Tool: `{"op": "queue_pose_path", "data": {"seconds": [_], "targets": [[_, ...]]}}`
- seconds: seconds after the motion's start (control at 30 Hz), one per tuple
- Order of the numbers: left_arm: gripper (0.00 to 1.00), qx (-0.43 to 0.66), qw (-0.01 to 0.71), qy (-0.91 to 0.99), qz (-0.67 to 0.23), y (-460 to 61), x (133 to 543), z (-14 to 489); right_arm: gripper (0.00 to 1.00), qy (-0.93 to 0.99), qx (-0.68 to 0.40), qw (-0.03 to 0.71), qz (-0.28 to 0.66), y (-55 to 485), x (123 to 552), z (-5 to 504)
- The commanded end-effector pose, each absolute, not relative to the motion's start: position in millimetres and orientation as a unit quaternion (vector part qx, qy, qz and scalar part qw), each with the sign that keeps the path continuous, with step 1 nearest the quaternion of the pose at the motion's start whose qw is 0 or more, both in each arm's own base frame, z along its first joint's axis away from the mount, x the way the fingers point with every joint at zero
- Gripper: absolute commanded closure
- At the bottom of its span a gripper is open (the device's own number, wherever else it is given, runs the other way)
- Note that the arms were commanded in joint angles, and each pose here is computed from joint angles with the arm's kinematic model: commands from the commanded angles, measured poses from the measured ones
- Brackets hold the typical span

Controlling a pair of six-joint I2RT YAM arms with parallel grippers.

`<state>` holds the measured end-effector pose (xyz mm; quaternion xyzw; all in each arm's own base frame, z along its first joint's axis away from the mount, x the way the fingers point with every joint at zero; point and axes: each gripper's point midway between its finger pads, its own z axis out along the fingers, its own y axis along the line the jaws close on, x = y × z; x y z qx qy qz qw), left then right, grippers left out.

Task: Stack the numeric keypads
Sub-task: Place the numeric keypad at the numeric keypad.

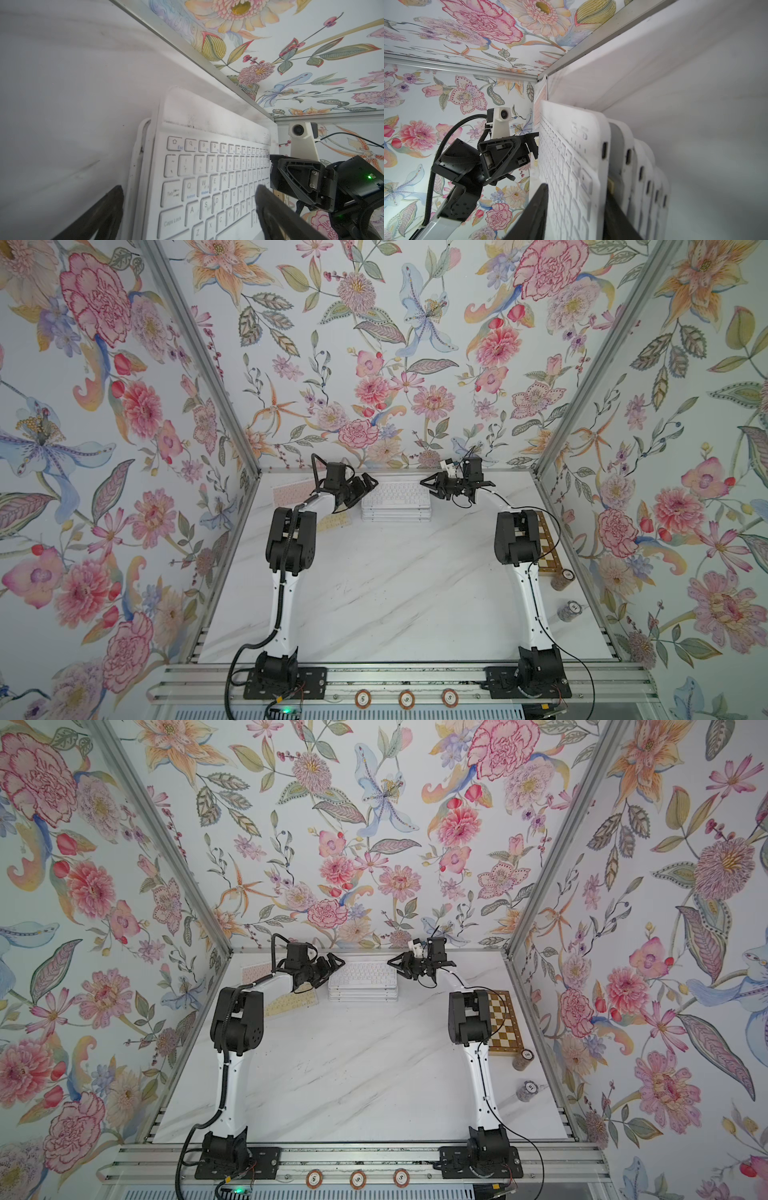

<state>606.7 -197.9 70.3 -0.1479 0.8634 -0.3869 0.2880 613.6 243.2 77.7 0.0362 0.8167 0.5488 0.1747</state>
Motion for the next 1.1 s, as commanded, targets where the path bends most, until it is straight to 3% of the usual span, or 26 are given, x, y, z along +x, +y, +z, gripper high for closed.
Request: {"op": "queue_pose_path", "data": {"seconds": [0.0, 0.47, 0.9, 1.07], "targets": [[0.01, -0.144, 0.283, 0.862, -0.396, -199.1, 604.2, 73.0, 0.59, 0.812, 0.014, 0.198, 0.548, 247.5, 616.5, 101.7], [0.01, -0.144, 0.283, 0.862, -0.396, -197.5, 602.2, 75.8, 0.58, 0.820, 0.016, 0.208, 0.534, 237.0, 619.2, 107.9], [0.01, -0.142, 0.285, 0.862, -0.395, -197.0, 599.7, 80.6, 0.51, 0.834, 0.010, 0.225, 0.504, 224.1, 620.2, 117.8], [0.01, -0.142, 0.286, 0.862, -0.395, -196.5, 598.9, 82.9, 0.44, 0.836, 0.007, 0.235, 0.497, 214.9, 620.6, 126.8]]}}
